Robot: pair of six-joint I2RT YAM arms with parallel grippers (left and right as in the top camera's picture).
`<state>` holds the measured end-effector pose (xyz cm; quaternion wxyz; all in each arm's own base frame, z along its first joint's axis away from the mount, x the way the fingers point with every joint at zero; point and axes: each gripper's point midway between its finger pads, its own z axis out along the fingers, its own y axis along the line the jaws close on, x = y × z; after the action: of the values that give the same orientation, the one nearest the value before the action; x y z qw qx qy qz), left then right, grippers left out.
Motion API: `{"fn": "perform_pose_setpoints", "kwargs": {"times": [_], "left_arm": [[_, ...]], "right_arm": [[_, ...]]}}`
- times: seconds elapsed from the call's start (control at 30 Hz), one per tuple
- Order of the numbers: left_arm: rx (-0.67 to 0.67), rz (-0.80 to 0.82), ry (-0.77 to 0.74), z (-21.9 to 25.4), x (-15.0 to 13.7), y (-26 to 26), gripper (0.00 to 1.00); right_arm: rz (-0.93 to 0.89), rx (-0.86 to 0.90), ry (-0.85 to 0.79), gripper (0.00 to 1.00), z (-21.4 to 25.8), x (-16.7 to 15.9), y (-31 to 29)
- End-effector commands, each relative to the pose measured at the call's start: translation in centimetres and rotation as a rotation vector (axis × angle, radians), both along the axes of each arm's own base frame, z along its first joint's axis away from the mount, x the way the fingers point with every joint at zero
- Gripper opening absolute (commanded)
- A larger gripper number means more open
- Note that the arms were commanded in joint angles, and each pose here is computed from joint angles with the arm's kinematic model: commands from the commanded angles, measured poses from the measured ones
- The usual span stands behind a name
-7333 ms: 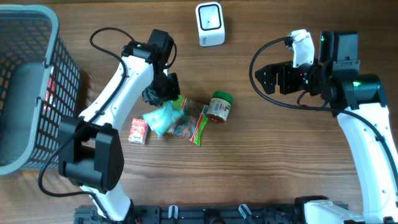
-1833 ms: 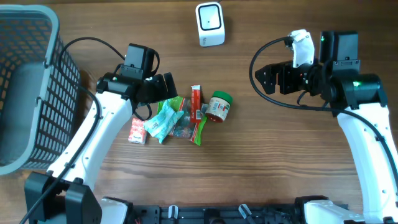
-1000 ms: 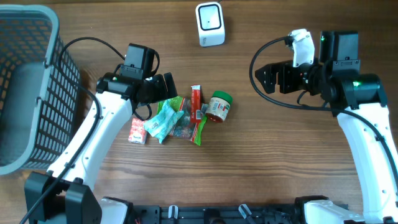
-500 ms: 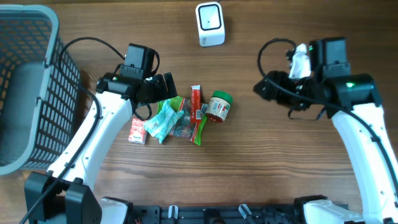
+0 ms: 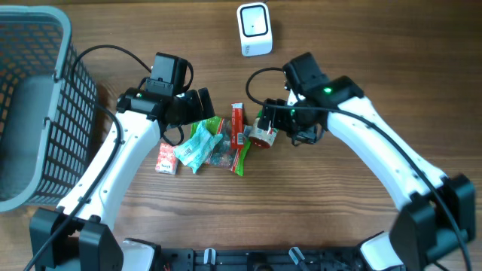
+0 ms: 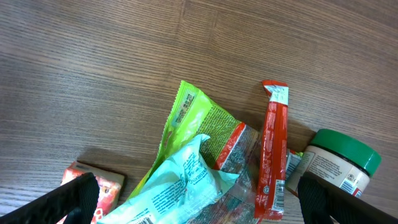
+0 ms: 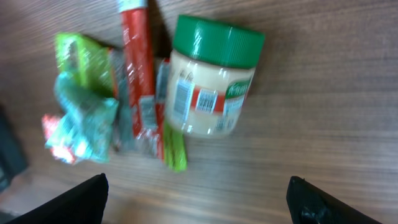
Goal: Scan the item barcode
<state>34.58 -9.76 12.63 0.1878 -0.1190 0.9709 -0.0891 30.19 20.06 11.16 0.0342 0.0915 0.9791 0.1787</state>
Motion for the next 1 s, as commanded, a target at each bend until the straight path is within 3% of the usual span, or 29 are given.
{"fn": "perform_pose_setpoints", "kwargs": {"times": [0.0, 0.43, 0.63, 0.97], "left_arm": [[0.016, -0.009, -0.020, 0.5, 0.4, 0.2, 1.00], [0.016, -0.009, -0.020, 0.5, 0.4, 0.2, 1.00], [0.016, -0.009, -0.020, 0.5, 0.4, 0.2, 1.00], [0.016, -0.009, -0.020, 0.5, 0.4, 0.2, 1.00]], "right_arm": [[-0.033, -0.029, 0.008, 0.93, -1.9, 1.5, 0.2], [-0.040, -0.040, -0.048, 0.89, -6.7, 5.4, 1.5], [-0.038, -0.073, 0.018, 0.88, -8.8, 4.5, 1.1], [0.031, -0.086, -0.074, 0.83, -7.0, 6.1, -0.8]]}}
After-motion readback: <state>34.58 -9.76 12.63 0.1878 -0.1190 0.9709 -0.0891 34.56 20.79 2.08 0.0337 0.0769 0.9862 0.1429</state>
